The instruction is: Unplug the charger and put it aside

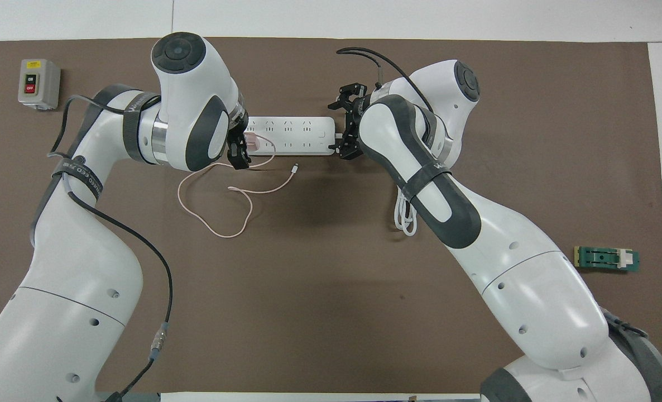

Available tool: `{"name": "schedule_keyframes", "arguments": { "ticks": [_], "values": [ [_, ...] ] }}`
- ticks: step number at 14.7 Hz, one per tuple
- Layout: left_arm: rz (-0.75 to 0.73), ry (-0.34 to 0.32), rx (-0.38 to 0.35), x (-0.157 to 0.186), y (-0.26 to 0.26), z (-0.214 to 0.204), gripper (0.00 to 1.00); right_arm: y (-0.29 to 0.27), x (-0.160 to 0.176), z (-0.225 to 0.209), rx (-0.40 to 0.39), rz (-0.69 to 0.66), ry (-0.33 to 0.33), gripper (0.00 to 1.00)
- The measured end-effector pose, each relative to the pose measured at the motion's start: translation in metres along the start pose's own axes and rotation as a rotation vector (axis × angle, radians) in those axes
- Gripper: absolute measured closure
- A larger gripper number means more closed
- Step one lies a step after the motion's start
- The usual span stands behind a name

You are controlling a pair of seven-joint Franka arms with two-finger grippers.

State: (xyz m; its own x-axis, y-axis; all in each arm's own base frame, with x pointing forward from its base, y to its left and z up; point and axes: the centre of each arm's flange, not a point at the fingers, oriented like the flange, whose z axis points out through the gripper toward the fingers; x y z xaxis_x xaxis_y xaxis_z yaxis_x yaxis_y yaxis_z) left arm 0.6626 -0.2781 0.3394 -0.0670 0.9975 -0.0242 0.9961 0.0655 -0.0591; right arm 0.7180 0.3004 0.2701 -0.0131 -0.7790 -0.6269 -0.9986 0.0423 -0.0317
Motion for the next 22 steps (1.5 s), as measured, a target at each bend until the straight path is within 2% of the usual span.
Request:
{"name": "schedule_keyframes", "arguments": {
  "ticks": [5,6,7,8,11,12,15,22],
  "values": [
    [0.001,0.001,0.000,-0.001,0.000,0.001,0.00,-0.005,-0.007,0.014,-0.002,0.009,-0.042,0.00],
    [0.003,0.000,-0.001,-0.001,0.000,0.000,0.03,-0.004,-0.008,0.019,-0.009,0.011,-0.053,0.00],
    [0.007,0.000,-0.002,-0.002,0.000,0.000,0.13,-0.004,-0.009,0.023,-0.015,0.017,-0.067,0.00],
    [0.012,0.000,-0.002,-0.002,-0.001,0.000,0.29,-0.003,-0.008,0.025,-0.029,0.024,-0.082,0.00],
    [0.032,0.001,-0.006,-0.002,0.000,-0.001,0.62,-0.010,-0.003,0.014,-0.072,0.031,-0.112,0.00],
    [0.050,0.002,-0.009,-0.002,0.000,-0.001,0.68,-0.014,0.000,0.006,-0.080,0.032,-0.119,0.00],
    [0.075,0.002,-0.009,-0.002,0.000,-0.001,0.68,-0.022,0.003,-0.007,-0.076,0.031,-0.129,0.00],
    [0.080,0.003,-0.009,-0.002,0.000,-0.001,0.68,-0.012,-0.007,0.022,-0.061,0.016,-0.116,0.00]
  ]
}}
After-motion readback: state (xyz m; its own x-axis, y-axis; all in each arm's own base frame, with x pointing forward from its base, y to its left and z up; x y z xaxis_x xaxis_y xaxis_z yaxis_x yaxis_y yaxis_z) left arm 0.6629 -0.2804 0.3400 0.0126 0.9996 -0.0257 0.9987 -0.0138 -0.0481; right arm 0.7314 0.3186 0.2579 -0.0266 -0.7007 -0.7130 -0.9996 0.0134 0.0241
